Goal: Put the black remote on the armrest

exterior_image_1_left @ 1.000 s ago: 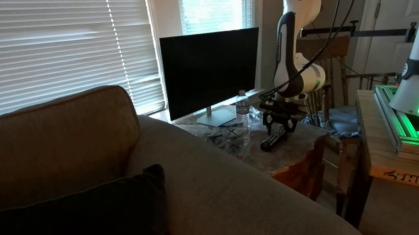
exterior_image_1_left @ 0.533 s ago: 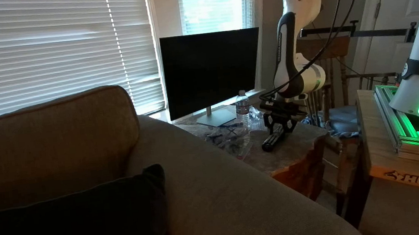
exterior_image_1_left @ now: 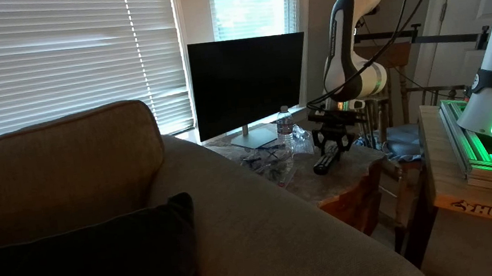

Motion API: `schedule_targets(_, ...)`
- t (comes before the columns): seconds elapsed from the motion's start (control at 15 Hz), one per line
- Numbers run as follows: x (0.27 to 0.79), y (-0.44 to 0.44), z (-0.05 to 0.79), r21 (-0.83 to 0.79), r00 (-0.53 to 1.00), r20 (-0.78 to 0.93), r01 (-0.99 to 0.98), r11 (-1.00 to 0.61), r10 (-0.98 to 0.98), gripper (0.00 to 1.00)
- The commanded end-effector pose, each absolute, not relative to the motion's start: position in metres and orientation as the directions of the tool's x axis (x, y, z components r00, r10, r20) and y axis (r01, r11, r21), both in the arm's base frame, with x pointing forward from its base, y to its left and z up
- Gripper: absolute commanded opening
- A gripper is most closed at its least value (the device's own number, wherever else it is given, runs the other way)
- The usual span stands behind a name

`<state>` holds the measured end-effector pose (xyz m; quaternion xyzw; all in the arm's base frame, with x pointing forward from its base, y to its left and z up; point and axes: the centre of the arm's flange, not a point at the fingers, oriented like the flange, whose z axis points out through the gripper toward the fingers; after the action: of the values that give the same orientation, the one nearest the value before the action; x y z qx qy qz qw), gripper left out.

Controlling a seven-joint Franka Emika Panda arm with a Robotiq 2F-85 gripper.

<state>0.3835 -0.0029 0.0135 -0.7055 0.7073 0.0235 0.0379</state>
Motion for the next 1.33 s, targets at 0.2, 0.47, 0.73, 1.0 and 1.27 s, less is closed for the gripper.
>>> schedule_targets(0.2,0.362,0.046,0.105,-0.058,0.233,-0.107,-0.972,-0.228,-0.967,0.29)
schedule_targets(0.47,0.349,0.086,0.143,-0.115,0.422,-0.060,-0.903,-0.414,-0.904,0.29)
schedule_targets(0.73,0.344,0.135,0.169,-0.147,0.591,-0.025,-0.800,-0.582,-0.806,0.29)
schedule_targets(1.0,0.336,0.187,0.193,-0.175,0.712,-0.007,-0.692,-0.701,-0.702,0.29)
schedule_targets(1.27,0.323,0.226,0.204,-0.181,0.790,-0.007,-0.604,-0.776,-0.613,0.29)
